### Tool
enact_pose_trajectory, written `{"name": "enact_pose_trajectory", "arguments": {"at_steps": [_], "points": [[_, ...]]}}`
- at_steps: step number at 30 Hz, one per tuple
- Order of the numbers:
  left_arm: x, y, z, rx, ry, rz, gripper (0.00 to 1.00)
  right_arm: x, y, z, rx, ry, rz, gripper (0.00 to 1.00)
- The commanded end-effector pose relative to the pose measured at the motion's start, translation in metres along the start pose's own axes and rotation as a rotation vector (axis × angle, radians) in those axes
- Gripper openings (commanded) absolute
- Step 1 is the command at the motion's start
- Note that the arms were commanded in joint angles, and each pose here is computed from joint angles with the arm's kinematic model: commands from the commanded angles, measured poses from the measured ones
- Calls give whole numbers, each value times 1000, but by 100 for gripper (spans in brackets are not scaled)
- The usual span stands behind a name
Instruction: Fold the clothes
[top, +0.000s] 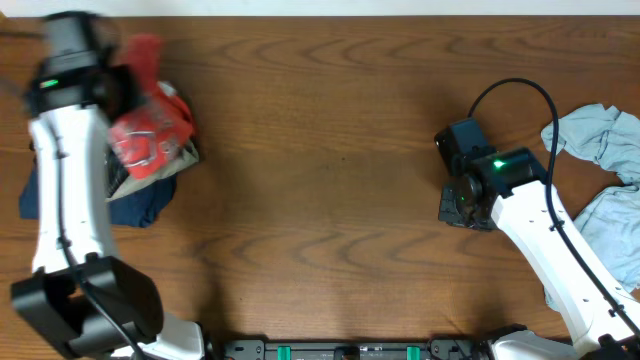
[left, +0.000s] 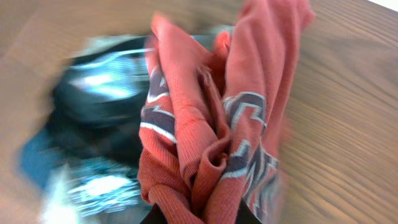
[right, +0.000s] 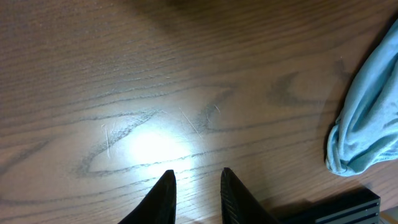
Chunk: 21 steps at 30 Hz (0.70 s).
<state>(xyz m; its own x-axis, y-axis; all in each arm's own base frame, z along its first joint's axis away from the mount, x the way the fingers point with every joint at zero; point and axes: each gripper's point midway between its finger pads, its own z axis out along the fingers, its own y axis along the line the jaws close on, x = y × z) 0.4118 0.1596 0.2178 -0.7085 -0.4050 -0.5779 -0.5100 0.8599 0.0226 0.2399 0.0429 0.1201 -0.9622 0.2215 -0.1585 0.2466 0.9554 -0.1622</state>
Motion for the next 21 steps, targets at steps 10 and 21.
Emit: {"name": "enact_pose_trajectory", "arguments": {"at_steps": [10,21], "points": [[38,134,31,-155,166,-497,56,-5,-3,-5,0,-22,-14,23],[30,109,24,36,166,-529,98,-11,1,-5,-14,-44,-8,42]]}}
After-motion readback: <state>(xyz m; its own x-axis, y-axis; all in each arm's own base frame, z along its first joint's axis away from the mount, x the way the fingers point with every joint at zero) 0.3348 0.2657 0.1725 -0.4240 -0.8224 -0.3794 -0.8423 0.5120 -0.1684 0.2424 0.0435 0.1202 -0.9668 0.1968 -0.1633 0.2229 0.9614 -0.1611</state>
